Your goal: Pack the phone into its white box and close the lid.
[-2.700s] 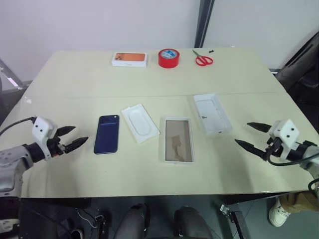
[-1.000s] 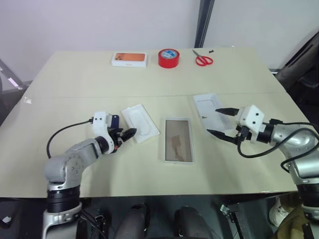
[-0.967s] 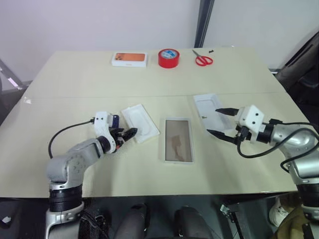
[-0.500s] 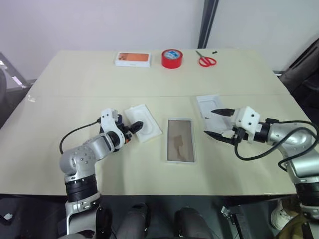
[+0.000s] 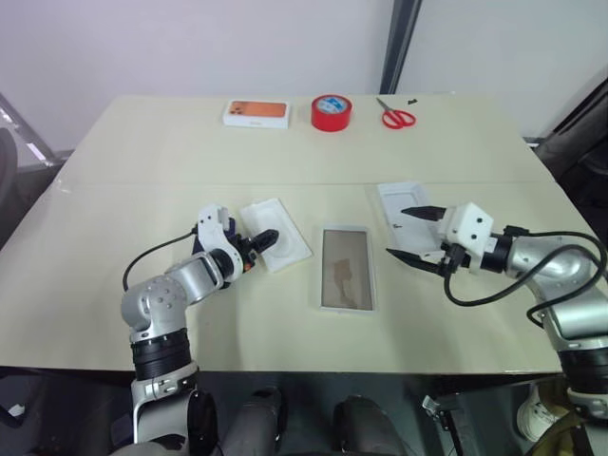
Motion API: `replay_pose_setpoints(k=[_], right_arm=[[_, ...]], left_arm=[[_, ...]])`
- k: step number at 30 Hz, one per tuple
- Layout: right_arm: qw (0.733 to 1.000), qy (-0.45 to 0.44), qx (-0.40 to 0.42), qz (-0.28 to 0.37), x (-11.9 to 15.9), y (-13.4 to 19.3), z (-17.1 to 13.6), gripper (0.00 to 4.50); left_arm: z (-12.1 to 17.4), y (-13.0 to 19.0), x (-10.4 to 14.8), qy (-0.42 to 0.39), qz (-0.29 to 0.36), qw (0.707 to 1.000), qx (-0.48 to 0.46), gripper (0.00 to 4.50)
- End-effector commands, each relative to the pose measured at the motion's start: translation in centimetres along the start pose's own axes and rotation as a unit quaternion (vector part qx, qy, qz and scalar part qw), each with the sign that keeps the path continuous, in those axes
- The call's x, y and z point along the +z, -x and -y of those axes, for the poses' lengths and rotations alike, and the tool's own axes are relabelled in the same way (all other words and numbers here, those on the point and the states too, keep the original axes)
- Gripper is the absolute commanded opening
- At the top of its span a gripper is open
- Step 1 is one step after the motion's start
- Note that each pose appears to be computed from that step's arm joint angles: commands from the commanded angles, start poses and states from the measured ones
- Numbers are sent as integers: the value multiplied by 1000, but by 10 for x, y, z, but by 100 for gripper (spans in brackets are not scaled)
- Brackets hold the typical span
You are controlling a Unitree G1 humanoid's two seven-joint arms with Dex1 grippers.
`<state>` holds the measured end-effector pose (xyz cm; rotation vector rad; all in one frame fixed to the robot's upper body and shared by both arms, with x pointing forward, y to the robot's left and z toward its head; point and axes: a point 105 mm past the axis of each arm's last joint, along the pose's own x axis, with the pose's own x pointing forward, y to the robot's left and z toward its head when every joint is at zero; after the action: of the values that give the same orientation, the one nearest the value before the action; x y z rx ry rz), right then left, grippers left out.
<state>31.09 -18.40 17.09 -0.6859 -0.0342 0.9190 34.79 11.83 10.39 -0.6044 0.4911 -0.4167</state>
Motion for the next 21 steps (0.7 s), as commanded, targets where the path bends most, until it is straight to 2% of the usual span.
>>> replay_pose_setpoints(k=[1,6,7,9,13,21], right_arm=[[1000,20,-8,17,12,0,4,387],[1000,21,-9,17,13,-1,4,387],[1000,21,-9,17,13,-1,4,394],[1000,21,-10,17,13,-1,4,394],[1000,20,-11,17,13,-1,5,394],[1000,21,-14,17,13,-1,6,394]], left_arm=[[4,-6,-12,13,-23,1000,-15,380],[2,-8,-15,22,-25,999,-13,380],[1,-8,-16,29,-24,999,-11,331],[0,-9,-16,32,-23,999,-7,264],[-4,-7,-16,26,-25,999,0,67],[-7,-7,-15,23,-27,999,5,67]])
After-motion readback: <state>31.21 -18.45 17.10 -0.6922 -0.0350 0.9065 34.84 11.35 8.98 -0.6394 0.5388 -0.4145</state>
